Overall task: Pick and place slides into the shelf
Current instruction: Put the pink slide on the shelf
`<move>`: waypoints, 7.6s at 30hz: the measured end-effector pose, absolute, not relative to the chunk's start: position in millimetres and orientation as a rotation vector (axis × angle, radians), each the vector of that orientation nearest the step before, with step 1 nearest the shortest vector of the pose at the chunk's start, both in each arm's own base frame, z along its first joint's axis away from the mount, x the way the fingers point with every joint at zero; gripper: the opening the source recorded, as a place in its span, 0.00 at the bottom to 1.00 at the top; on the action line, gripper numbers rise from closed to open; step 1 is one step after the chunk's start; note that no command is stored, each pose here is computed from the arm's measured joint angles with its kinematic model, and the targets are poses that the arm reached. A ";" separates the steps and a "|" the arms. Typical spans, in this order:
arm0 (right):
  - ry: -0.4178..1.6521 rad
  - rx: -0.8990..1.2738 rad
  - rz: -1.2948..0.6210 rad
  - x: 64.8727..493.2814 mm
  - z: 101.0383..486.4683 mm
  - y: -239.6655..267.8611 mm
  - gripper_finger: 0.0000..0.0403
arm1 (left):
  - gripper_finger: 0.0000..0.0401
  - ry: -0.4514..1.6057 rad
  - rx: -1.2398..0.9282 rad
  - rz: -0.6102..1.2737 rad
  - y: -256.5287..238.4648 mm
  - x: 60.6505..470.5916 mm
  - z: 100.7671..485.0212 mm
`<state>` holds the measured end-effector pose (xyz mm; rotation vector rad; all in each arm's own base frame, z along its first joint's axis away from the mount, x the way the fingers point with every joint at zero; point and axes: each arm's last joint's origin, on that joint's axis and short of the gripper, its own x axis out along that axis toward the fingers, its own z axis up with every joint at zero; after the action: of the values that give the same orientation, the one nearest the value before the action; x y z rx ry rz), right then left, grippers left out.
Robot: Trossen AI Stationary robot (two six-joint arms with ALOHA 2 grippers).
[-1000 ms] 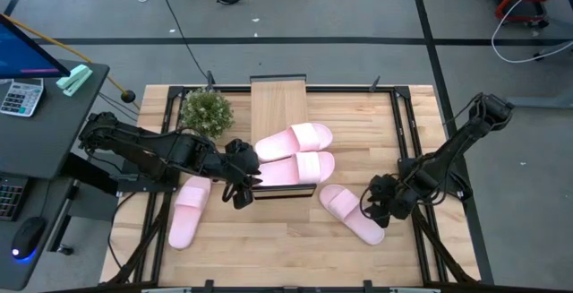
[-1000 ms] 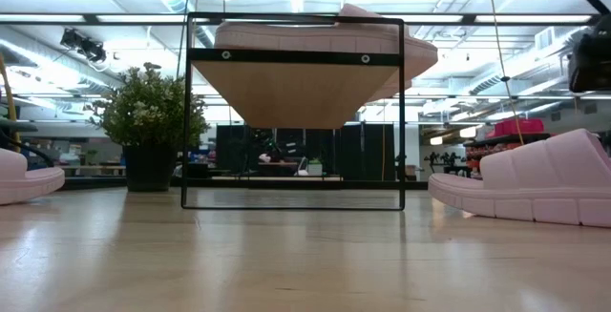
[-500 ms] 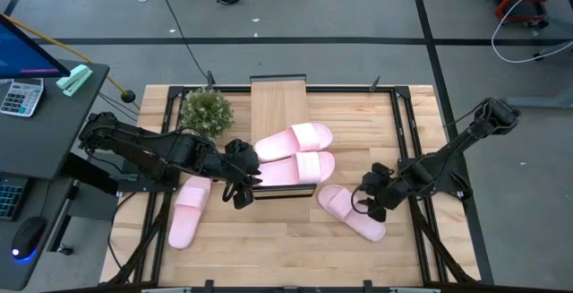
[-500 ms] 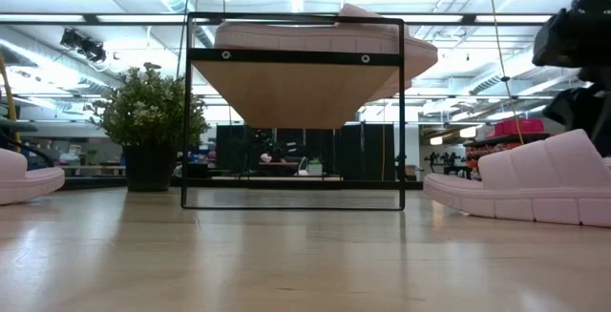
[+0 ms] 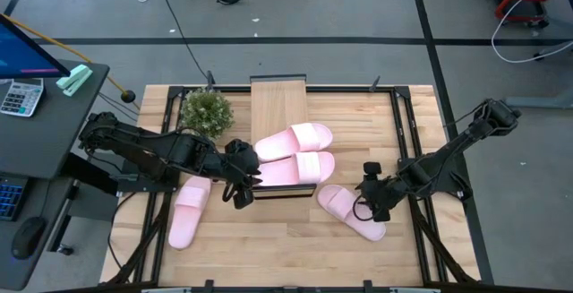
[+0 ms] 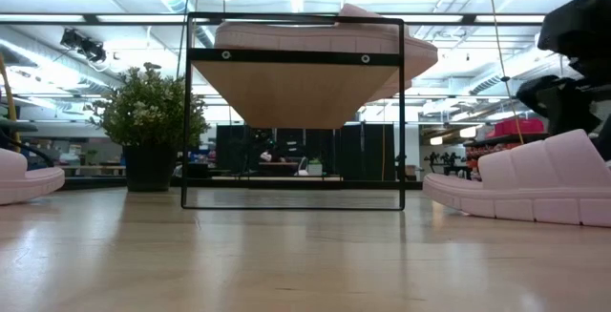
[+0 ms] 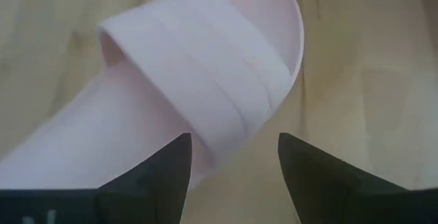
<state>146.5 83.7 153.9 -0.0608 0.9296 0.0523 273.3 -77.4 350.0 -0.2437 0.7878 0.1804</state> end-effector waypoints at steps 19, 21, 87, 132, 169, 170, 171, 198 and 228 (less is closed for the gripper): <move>1.016 -0.295 -0.038 191.1 144.1 112.9 0.38 | 0.27 0.785 -0.277 0.194 -77.4 273.2 350.3; 1.057 -0.269 -0.090 192.5 147.5 112.9 0.23 | 0.27 0.785 -0.288 0.199 -77.4 273.2 350.2; 0.775 0.651 -0.712 223.6 377.2 -28.8 0.02 | 0.27 0.112 0.881 0.193 -86.0 301.9 419.2; 0.982 0.627 -0.626 305.7 379.3 -91.7 0.02 | 0.27 0.650 1.106 0.129 -89.2 384.9 436.6; 0.980 0.646 -0.610 307.5 378.6 -91.4 0.02 | 0.65 0.681 1.013 0.093 -61.8 405.0 420.0; 0.978 0.645 -0.611 307.6 378.6 -91.4 0.02 | 0.64 0.684 1.014 0.096 -61.6 406.8 418.4; 0.979 0.643 -0.611 307.8 378.6 -91.0 0.02 | 0.63 0.699 1.019 0.090 -61.9 408.4 415.0; 0.995 0.565 -0.502 310.3 380.0 -85.1 0.12 | 0.18 0.787 1.125 0.192 -68.1 423.2 395.1; 0.632 0.801 -0.170 265.7 442.8 -99.2 0.55 | 0.17 0.757 0.958 0.261 -59.3 367.2 442.0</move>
<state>265.7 -99.2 442.8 0.8012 0.6320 -0.1695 367.2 -59.3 442.0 0.9583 0.7569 0.2611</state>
